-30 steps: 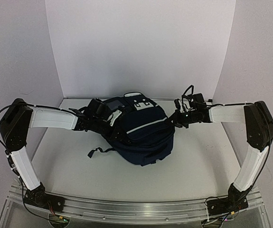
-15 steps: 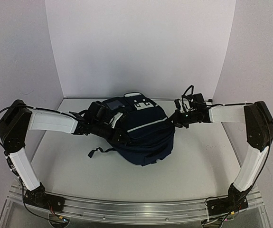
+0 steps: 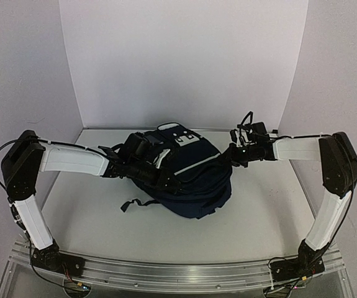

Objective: Pack the student bag
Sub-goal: Zip the student bag at the center of the board.

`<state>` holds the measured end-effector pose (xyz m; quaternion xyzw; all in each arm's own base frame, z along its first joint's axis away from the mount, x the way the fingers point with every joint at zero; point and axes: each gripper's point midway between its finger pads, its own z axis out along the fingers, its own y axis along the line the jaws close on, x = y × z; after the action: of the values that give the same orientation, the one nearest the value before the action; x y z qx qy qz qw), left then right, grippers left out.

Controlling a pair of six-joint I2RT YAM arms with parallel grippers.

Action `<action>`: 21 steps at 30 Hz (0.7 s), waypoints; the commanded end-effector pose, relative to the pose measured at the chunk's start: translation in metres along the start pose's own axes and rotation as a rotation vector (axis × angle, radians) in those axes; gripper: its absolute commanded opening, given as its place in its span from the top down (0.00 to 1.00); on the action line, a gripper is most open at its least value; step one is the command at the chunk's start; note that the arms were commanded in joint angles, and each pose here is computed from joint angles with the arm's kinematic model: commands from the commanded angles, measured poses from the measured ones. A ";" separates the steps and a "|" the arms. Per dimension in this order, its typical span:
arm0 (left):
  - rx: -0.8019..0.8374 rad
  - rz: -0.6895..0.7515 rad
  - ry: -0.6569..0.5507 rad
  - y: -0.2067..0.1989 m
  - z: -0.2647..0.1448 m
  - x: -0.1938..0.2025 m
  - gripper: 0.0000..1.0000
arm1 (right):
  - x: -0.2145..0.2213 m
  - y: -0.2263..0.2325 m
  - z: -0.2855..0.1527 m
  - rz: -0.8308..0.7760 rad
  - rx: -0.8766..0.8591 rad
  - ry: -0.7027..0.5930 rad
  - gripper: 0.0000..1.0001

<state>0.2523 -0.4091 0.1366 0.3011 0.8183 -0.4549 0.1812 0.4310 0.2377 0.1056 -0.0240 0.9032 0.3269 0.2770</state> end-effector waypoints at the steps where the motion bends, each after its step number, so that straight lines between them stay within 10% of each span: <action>1: 0.056 -0.034 -0.051 -0.025 0.002 -0.017 0.81 | -0.027 -0.007 -0.012 0.003 0.078 -0.118 0.90; 9: -0.036 -0.175 -0.151 -0.011 -0.037 -0.023 0.51 | -0.024 0.019 -0.062 -0.017 0.073 -0.177 0.46; 21: -0.003 -0.384 -0.366 0.010 -0.078 -0.061 0.32 | 0.060 0.127 -0.079 -0.046 -0.046 -0.116 0.52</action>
<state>0.2934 -0.3531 0.1892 0.0836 0.8365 -0.4911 0.2285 0.3344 0.2849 0.2077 -0.0435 0.8681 0.3478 0.3513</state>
